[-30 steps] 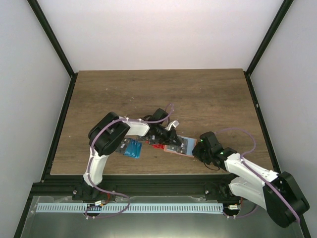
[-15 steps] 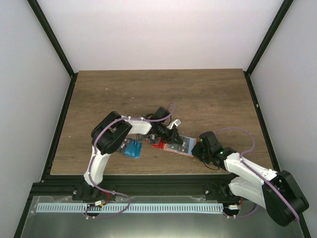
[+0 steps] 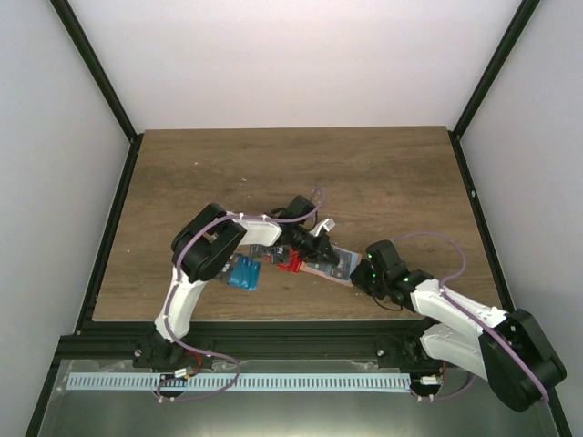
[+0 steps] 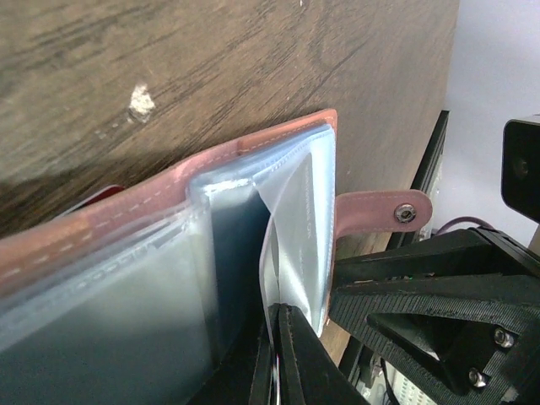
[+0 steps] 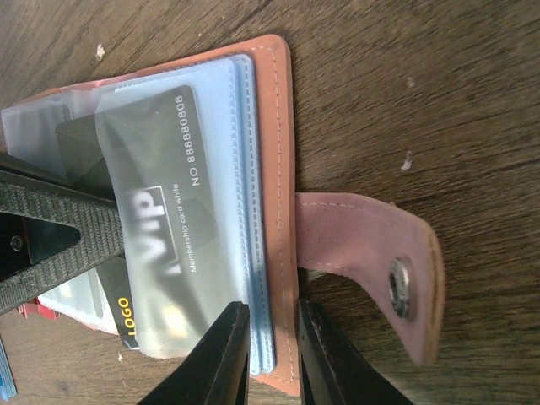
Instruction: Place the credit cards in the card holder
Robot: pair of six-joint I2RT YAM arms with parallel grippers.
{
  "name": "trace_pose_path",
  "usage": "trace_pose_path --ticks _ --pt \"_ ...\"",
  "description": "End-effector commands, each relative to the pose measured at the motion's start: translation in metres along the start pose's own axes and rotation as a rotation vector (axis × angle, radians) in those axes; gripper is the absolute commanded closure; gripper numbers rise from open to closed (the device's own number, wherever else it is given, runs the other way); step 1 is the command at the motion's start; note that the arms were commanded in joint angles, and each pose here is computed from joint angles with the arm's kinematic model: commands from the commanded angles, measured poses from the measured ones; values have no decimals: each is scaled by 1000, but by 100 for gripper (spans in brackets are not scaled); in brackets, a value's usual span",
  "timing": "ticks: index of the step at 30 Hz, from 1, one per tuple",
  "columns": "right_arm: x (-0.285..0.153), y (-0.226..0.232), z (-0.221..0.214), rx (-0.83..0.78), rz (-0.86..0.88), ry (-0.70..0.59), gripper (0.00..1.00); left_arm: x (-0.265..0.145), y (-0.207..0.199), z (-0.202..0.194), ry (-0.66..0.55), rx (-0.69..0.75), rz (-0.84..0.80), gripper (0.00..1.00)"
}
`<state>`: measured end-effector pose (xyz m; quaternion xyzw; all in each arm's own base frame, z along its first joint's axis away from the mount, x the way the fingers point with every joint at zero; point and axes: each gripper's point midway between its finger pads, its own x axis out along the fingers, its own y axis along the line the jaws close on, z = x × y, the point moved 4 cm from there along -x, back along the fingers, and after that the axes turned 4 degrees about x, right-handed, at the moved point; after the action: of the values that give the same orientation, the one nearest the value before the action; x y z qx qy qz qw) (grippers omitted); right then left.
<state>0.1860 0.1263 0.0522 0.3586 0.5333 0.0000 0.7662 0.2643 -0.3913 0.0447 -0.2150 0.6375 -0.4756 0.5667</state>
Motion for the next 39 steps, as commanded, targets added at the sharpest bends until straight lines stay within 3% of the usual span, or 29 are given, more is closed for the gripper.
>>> trace_pose_path --ticks 1,7,18,22,31,39 --pt "4 -20 -10 -5 -81 48 81 17 24 -13 45 -49 77 96" --pt "-3 -16 -7 -23 -62 29 74 23 25 -12 64 -35 82 96" --pt "-30 -6 6 -34 -49 -66 41 32 20 -3 88 -1 75 92" --pt "-40 -2 10 -36 -37 -98 36 30 17 -2 78 13 81 88" --pt "-65 20 15 -88 108 -155 33 3 -10 2 6 104 135 63" --pt "-79 29 21 -97 126 -192 32 -19 -24 -3 -24 157 202 45"
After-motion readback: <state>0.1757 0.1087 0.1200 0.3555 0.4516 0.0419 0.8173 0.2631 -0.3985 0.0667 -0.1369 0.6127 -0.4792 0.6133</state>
